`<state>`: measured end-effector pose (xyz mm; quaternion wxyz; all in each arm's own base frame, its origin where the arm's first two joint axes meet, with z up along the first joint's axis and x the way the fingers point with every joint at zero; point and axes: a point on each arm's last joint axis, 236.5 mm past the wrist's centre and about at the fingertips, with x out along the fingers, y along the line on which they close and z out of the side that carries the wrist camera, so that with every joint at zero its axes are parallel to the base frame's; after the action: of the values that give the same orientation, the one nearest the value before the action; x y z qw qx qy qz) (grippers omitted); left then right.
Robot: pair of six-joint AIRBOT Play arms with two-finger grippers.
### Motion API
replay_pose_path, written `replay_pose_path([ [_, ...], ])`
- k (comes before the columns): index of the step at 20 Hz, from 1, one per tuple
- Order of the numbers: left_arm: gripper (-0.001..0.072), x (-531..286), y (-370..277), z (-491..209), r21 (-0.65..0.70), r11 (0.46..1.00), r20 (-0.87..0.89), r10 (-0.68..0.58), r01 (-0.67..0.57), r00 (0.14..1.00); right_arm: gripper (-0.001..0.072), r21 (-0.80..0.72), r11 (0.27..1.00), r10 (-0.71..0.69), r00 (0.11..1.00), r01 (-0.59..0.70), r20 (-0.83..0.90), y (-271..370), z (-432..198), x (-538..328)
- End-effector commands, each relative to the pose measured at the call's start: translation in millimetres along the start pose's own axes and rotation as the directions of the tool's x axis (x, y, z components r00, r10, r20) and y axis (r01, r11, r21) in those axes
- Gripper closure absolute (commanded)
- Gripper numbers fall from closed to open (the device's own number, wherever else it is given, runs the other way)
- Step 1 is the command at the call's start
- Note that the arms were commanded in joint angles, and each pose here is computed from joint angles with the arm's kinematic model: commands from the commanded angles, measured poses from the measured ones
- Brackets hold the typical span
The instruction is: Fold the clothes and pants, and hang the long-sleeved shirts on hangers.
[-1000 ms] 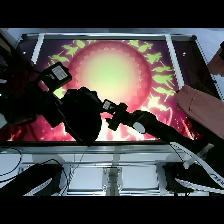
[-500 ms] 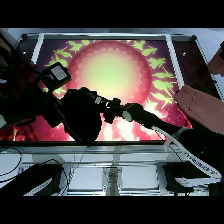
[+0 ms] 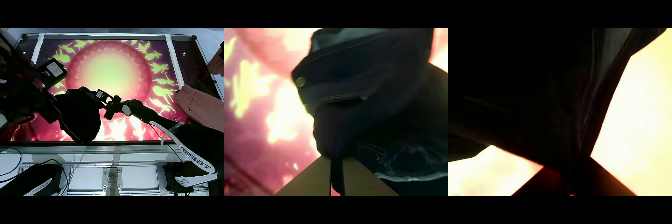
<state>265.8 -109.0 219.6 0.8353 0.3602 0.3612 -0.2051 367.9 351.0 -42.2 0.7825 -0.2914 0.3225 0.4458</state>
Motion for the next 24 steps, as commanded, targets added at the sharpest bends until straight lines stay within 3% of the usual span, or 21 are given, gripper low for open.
replay_pose_path([
  [1,0.0677,0.3,32.0,-6.5,-0.082,0.991,-0.016,0.108,-0.109,0.994,0.0696,0.003,1.0,0.02,0.998,-0.02,-0.063,-13.0,7.6,-54.6],
  [5,0.0677,-9.0,66.5,-5.9,-0.276,0.945,0.043,0.196,-0.177,0.98,0.0697,0.096,0.995,-0.018,0.995,0.028,-0.101,-44.3,-3.3,-164.9],
  [8,0.0677,-34.8,69.0,7.7,-0.371,0.919,0.173,0.211,-0.135,0.962,0.0698,0.106,0.993,-0.043,0.996,0.05,-0.072,-33.7,-6.0,-242.8],
  [13,0.0677,-78.4,43.2,14.0,-0.469,0.882,0.337,0.128,0.049,0.933,0.0699,0.16,0.987,0.017,0.996,-0.03,0.082,18.9,25.6,-344.3],
  [18,0.0676,-118.5,10.1,25.6,-0.549,0.779,0.497,0.014,0.302,0.868,0.0699,0.224,0.968,0.086,0.99,-0.109,0.112,60.6,38.1,-431.7],
  [24,0.0676,-167.5,-9.4,76.5,-0.46,0.691,0.727,-0.067,0.558,0.683,0.07,0.242,0.962,0.064,0.964,-0.128,0.258,73.8,69.5,-485.8],
])
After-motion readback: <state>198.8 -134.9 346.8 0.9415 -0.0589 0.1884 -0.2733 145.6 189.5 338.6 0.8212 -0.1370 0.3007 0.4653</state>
